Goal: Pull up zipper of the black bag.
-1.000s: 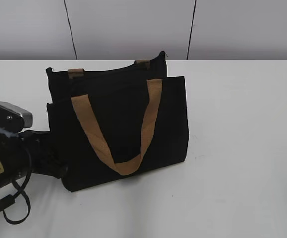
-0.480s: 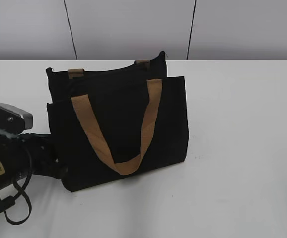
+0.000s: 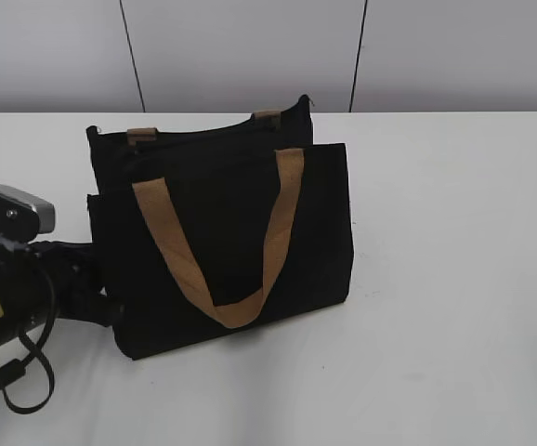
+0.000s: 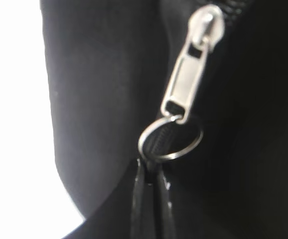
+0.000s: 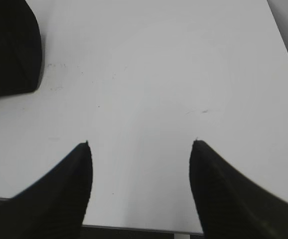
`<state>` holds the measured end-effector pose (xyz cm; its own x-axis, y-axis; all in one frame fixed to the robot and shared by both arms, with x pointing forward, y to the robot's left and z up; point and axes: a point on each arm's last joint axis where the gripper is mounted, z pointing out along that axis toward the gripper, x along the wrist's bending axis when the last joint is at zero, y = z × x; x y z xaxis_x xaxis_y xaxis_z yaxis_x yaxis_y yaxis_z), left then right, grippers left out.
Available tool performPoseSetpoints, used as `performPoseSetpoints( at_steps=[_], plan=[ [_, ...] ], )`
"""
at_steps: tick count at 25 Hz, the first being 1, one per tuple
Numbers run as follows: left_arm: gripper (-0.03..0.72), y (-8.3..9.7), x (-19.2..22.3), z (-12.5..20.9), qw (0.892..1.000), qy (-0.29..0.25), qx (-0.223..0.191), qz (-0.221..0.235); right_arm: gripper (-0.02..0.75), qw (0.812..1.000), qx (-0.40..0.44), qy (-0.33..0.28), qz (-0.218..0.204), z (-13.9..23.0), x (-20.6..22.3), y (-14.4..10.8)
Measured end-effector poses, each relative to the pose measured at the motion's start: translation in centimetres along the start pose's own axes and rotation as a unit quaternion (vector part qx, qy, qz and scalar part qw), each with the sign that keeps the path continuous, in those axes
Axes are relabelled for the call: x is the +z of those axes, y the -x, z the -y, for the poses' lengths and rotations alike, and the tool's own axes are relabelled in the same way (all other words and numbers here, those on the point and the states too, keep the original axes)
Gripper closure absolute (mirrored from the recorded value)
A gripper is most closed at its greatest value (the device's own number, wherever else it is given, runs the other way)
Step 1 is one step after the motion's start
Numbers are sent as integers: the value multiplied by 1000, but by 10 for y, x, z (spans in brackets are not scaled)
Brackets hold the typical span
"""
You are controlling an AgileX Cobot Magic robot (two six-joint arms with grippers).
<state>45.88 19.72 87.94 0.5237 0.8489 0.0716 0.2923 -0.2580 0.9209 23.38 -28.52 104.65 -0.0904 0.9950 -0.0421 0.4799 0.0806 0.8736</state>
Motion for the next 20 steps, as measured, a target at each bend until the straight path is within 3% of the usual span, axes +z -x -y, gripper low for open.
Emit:
performPoseSetpoints(
  at_steps=[11, 20],
  plan=[
    [676, -7, -39, -56, 998, 47, 5, -33, 259, 1000, 0, 0, 0, 0, 0, 0],
    [676, -8, -66, -80, 996, 83, 13, -41, 259, 1000, 0, 0, 0, 0, 0, 0]
  ],
)
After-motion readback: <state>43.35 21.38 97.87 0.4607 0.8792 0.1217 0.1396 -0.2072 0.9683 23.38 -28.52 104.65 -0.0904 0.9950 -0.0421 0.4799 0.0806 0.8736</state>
